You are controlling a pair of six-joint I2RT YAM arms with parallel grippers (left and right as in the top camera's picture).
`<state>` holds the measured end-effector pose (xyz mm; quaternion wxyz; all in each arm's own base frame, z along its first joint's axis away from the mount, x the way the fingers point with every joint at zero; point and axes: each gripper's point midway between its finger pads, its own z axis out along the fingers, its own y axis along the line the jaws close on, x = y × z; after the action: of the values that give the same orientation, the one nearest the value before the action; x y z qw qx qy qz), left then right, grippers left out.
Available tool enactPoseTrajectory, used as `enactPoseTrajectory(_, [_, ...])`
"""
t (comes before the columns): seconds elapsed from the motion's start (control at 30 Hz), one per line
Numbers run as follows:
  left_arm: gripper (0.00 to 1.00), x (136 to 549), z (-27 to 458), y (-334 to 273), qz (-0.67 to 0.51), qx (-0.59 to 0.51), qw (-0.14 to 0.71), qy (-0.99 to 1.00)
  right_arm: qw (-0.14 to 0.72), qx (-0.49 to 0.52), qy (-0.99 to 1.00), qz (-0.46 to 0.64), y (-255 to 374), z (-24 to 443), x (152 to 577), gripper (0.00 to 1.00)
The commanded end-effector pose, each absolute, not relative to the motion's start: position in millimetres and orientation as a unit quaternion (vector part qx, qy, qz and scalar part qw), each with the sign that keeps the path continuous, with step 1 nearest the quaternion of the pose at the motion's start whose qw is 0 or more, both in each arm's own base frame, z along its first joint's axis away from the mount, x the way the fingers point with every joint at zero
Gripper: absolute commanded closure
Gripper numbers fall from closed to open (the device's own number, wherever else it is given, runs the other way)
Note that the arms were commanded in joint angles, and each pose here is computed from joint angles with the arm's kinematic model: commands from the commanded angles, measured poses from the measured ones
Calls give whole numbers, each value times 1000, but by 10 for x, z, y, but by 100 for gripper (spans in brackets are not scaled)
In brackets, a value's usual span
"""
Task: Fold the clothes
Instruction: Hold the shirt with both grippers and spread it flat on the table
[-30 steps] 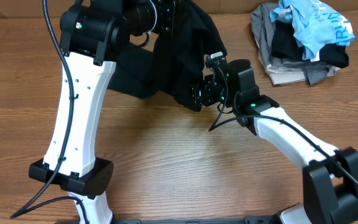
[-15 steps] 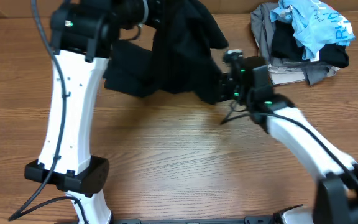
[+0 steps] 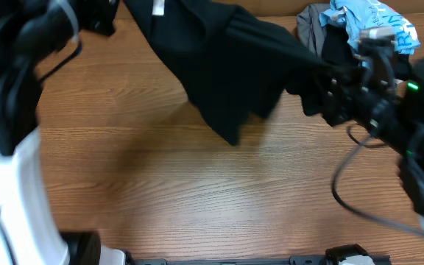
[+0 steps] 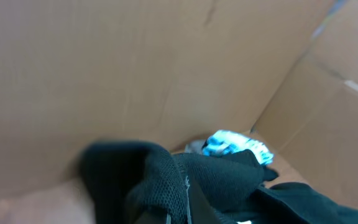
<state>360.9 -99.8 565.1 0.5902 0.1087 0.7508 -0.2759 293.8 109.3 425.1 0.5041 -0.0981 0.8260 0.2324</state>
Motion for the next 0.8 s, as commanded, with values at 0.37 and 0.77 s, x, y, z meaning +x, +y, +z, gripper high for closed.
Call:
enactPoseTrajectory(0.37, [96, 2484, 6020, -328, -116, 16, 669, 734, 495, -100, 842, 189, 870, 4576, 2386, 96])
enactPoseTrajectory(0.77, [96, 3604, 4497, -201, -76, -23, 437, 896, 293, -73, 937, 177, 992, 3437, 3196, 96])
